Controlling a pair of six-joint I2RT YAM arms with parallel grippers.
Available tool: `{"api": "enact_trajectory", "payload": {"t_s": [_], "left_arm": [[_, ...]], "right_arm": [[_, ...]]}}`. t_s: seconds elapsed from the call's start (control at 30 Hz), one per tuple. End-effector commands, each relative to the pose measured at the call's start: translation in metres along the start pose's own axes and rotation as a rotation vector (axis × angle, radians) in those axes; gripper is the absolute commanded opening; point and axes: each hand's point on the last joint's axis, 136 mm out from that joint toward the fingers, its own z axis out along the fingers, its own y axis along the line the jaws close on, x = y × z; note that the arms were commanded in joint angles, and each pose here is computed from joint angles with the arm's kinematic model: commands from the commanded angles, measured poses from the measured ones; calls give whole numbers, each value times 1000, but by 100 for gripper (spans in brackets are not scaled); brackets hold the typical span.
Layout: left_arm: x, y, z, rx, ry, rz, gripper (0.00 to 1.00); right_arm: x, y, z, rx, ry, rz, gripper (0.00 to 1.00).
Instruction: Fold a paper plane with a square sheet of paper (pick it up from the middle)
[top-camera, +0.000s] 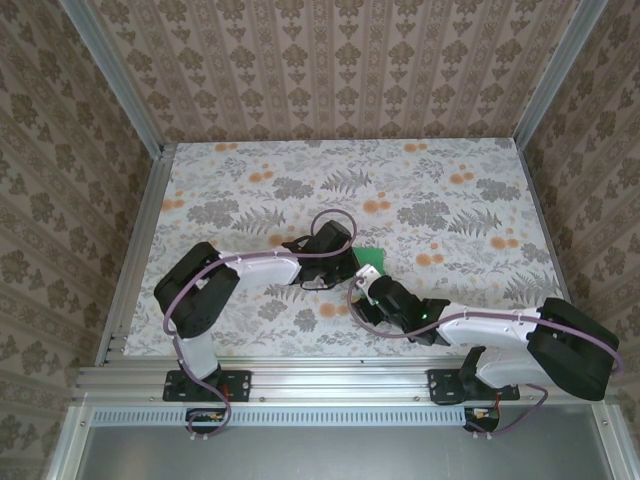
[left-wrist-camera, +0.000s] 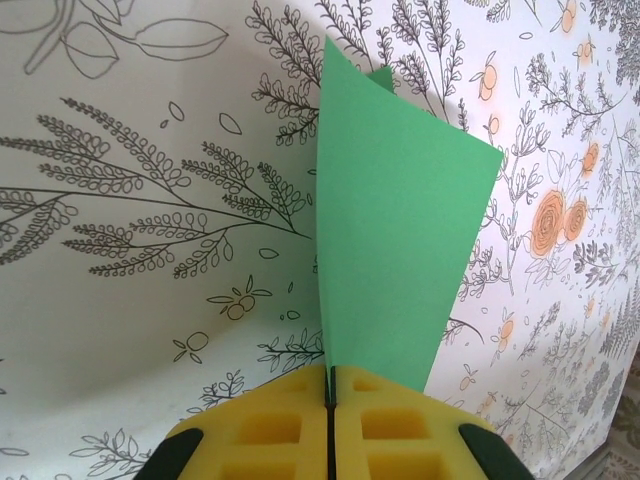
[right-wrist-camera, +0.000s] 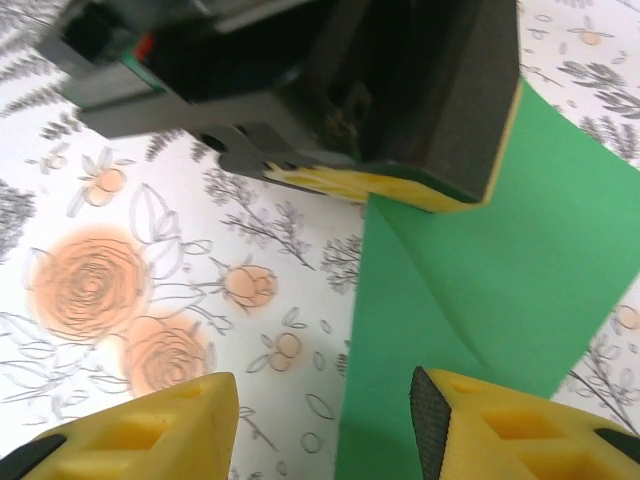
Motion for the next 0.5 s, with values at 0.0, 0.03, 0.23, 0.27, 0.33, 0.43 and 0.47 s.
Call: {"api": "enact_trajectory", "payload": {"t_s": [0.0, 0.03, 0.23, 0.27, 0.33, 0.43, 0.47], "left_arm": [[4, -2, 2, -9, 19, 20, 8], [4, -3, 2, -8, 21, 20, 8], [5, -3, 3, -9, 27, 19, 8], [5, -3, 3, -9, 26, 18, 8], [5, -4, 3, -9, 27, 19, 9], [4, -5, 2, -8, 26, 21, 10], [4, -5, 1, -9, 24, 20, 10]], "right_arm": [[-10, -17, 1, 122, -3, -48, 50], [-10, -18, 2, 133, 1, -54, 48], [-7, -19, 9, 149, 20, -59, 35], [-7, -19, 9, 154, 17, -57, 31], [-8, -20, 9, 154, 7, -53, 27], [-8, -21, 8, 163, 3, -55, 20], [-7, -21, 8, 164, 2, -58, 17]]}}
